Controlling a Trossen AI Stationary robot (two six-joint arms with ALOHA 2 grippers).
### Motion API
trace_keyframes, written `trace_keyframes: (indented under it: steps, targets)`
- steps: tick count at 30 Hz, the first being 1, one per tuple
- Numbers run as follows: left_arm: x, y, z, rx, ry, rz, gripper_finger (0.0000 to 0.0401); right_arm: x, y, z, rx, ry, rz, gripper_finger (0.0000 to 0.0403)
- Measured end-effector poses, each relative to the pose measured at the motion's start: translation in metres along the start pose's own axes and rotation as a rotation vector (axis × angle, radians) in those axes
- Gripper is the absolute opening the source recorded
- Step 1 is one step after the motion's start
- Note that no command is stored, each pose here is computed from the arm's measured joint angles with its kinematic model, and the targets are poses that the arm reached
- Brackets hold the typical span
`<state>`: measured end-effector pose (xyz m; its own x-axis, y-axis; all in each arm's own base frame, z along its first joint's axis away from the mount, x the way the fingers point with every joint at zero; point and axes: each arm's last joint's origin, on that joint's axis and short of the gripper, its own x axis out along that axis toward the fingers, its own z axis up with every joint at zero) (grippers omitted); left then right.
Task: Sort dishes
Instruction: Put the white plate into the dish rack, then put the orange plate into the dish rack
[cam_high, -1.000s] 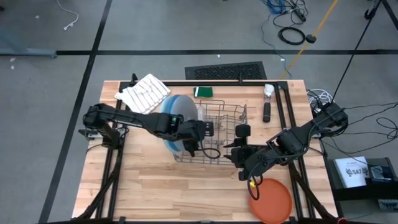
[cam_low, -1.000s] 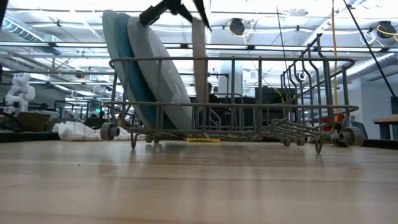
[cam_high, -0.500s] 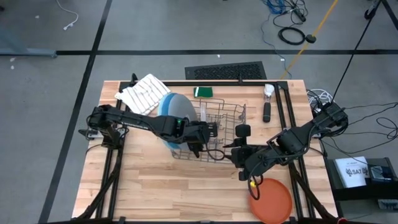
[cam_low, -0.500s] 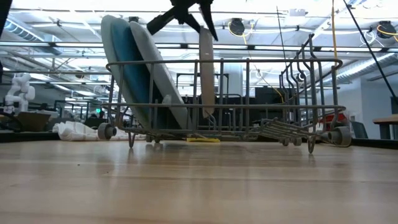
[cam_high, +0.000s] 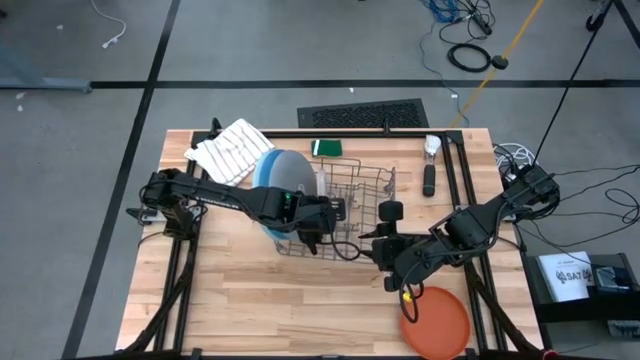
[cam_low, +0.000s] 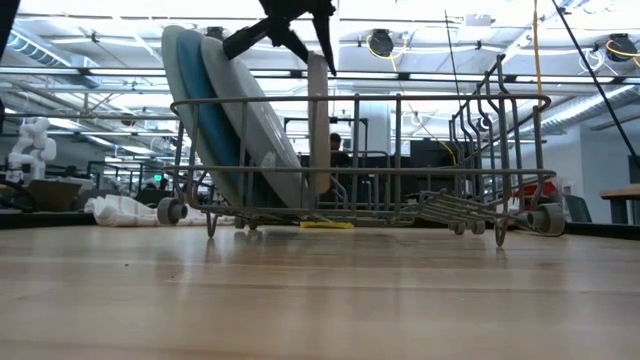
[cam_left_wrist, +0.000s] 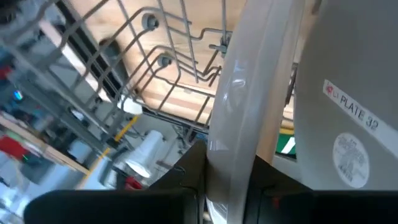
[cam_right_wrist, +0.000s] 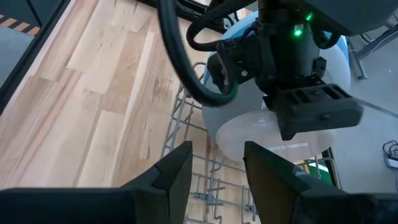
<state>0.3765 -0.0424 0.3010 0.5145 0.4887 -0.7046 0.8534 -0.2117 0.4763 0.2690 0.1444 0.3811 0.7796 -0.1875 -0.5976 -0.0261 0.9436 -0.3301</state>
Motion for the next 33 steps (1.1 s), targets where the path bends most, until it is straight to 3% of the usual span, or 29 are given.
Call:
trace_keyframes:
  steps: [4,14,25,33]
  targets:
    - [-0.0006,0.0004,0.0008,-0.106,0.003,0.004,0.0055,0.0,0.0,0.0,0.007,0.0,0.0,0.0139]
    - [-0.0009,-0.0015,0.0011,-0.102,0.01,-0.013,0.006,0.0,0.0001,0.0,0.007,0.0,0.0,0.0139]
    - [-0.0024,-0.002,0.0006,-0.145,0.088,-0.015,0.015,-0.0003,0.0005,0.0,0.007,-0.001,0.001,0.0139]
    - [-0.0082,-0.0011,0.0033,-0.129,0.236,0.0,0.016,-0.0003,0.0005,0.0,0.006,-0.001,0.002,0.0139]
